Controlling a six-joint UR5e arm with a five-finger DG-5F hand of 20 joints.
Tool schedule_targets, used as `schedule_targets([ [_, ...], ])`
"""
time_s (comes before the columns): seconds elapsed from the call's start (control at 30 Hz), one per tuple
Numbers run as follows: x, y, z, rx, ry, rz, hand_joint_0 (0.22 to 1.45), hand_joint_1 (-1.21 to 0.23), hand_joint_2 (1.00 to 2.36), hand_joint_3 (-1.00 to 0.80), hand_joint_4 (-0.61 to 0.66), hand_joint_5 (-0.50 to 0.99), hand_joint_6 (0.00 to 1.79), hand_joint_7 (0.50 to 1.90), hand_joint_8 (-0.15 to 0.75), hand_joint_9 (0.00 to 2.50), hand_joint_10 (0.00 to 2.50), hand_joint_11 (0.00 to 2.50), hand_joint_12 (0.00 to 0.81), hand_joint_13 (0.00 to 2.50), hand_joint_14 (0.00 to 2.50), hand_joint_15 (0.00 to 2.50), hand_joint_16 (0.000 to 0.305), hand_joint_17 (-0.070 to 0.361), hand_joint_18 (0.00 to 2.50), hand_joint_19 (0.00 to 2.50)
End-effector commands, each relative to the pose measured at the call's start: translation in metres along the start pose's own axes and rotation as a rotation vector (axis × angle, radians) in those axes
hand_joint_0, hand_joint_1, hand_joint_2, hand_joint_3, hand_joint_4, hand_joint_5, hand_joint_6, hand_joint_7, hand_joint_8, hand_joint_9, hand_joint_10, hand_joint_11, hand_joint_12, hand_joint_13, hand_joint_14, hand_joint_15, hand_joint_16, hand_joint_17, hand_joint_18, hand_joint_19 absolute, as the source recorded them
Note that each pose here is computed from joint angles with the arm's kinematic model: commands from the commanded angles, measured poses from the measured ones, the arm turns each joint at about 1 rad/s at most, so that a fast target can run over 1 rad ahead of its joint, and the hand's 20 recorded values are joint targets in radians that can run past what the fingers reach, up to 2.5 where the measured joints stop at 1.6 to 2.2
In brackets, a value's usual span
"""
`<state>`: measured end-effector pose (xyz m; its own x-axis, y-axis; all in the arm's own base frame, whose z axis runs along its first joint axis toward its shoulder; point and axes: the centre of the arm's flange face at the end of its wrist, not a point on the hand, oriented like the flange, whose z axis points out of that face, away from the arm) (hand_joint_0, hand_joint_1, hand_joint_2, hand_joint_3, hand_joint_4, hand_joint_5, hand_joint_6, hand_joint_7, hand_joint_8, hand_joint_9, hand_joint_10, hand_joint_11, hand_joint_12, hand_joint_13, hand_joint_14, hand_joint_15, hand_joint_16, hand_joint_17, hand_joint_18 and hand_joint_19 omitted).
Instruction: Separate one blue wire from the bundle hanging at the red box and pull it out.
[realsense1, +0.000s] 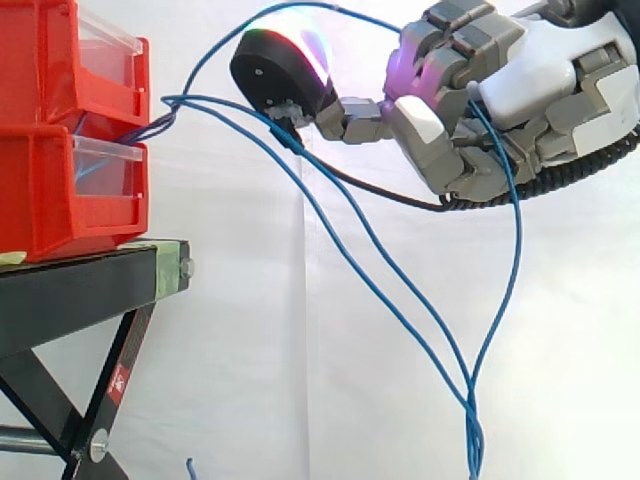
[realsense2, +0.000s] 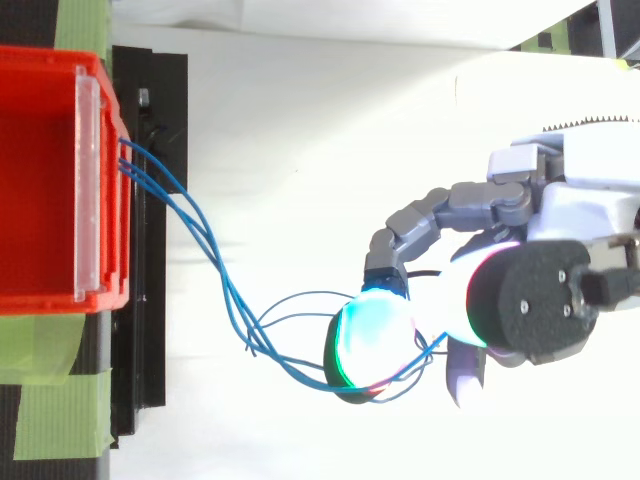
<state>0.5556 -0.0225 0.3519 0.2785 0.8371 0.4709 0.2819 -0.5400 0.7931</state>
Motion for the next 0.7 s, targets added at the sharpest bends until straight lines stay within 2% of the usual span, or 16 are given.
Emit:
schedule_targets([
  [0.0,0.0006,-0.0001,0.0001,-0.001,0.002,0.001,0.26,-0.91,1.0,-0.5,0.26,-0.17,0.93,0.78,0.437,0.8,1.5,1.14,0.557,0.7,1.47,1.05,0.074,0.167,1.0,0.64],
  [0.1,0.0011,-0.0012,0.0007,0.001,0.002,0.001,0.3,-0.96,1.0,-0.5,0.25,-0.18,0.94,0.79,0.419,0.79,1.45,1.19,0.527,0.7,1.38,1.11,0.071,0.16,0.98,0.64],
  [0.17,0.0013,-0.0006,0.0001,0.0,0.003,0.002,0.35,-1.0,1.0,-0.5,0.24,-0.19,0.94,0.81,0.386,0.76,1.36,1.28,0.485,0.69,1.22,1.22,0.067,0.151,0.94,0.66],
  [0.3,0.0008,-0.0011,0.0,0.001,0.002,0.003,0.47,-1.02,1.0,-0.5,0.19,-0.21,0.94,0.87,0.319,0.75,1.07,1.5,0.411,0.7,0.87,1.47,0.057,0.129,0.86,0.7],
  [0.4,0.0013,-0.0006,0.0001,0.0,0.003,0.008,0.56,-1.01,1.0,-0.5,0.18,-0.21,0.94,0.9,0.29,0.74,0.93,1.62,0.372,0.7,0.71,1.59,0.053,0.119,0.82,0.7],
  [0.67,0.0013,-0.0006,0.0001,0.0,0.003,0.025,0.6,-1.04,1.0,-0.5,0.16,-0.23,0.94,0.9,0.281,0.72,0.91,1.61,0.365,0.68,0.69,1.61,0.052,0.117,0.81,0.71],
])
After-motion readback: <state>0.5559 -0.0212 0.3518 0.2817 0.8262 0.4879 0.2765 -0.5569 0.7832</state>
